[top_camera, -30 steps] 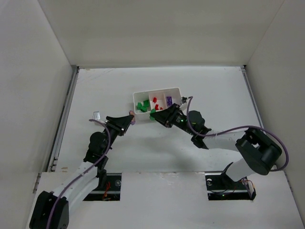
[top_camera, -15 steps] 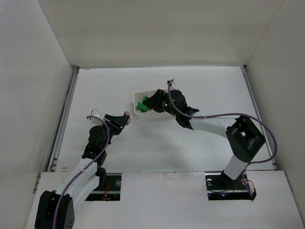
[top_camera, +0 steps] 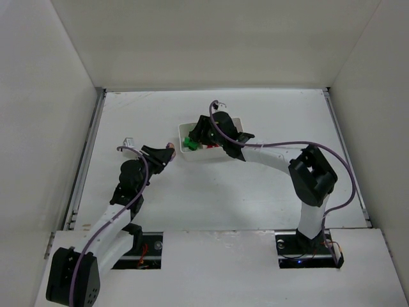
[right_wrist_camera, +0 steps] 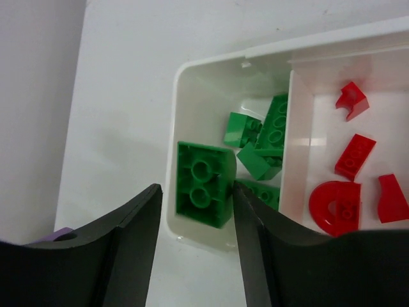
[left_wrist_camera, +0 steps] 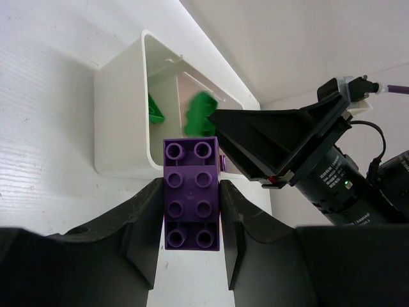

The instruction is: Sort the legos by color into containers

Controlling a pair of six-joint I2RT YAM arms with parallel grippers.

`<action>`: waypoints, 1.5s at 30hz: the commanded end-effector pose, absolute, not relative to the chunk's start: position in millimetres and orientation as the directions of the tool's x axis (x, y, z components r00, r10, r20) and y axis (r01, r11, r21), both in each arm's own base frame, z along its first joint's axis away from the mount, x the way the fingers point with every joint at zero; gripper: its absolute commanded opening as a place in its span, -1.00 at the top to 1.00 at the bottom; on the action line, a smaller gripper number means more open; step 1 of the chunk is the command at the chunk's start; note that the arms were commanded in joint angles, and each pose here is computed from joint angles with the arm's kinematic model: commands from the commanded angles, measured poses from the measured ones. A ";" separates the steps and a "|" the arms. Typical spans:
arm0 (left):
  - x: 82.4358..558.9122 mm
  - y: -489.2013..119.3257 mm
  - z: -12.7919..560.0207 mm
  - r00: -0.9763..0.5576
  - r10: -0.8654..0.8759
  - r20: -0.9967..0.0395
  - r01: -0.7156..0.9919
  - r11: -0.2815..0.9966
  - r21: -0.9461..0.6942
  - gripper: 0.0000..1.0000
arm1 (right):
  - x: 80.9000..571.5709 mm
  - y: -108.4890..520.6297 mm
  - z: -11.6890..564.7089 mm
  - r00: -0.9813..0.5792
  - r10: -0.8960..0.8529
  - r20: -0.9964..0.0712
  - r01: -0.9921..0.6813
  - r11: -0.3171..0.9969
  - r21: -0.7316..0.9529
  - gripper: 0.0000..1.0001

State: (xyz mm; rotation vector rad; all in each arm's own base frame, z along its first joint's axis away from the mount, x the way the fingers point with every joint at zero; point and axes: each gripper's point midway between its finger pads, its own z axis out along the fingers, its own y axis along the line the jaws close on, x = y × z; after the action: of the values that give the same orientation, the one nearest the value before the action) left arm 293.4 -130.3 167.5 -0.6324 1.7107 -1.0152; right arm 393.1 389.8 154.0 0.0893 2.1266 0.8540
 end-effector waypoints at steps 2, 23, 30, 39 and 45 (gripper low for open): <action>303.8 -134.8 193.3 -0.327 -0.788 -0.522 0.106 0.518 -0.849 0.75 | 399.2 397.1 173.2 -0.623 0.327 -0.710 -0.257 0.773 0.580 -0.26; 376.0 -298.1 210.4 -0.396 -0.464 -0.792 0.250 0.776 -0.579 0.72 | 324.1 153.1 180.5 -0.267 0.584 -0.766 0.025 0.799 0.601 0.69; 416.6 -343.3 194.6 -0.405 -0.380 -0.832 0.260 0.824 -0.503 0.71 | 302.4 143.3 162.0 -0.271 0.595 -0.756 0.010 0.787 0.616 0.54; 438.2 -378.7 175.4 -0.427 -0.325 -0.844 0.255 0.852 -0.457 0.58 | 293.5 136.9 159.0 -0.255 0.610 -0.750 -0.008 0.775 0.632 0.31; 433.8 -373.4 166.2 -0.442 -0.303 -0.844 0.229 0.872 -0.433 -0.10 | 293.1 133.3 160.7 -0.236 0.619 -0.749 -0.009 0.769 0.639 -0.04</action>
State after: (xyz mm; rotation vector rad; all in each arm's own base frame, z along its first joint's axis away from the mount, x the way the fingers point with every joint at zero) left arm 427.9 -374.8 135.3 -0.0379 1.9992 -0.6066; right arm 287.4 136.2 142.9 0.4659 1.8033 0.6016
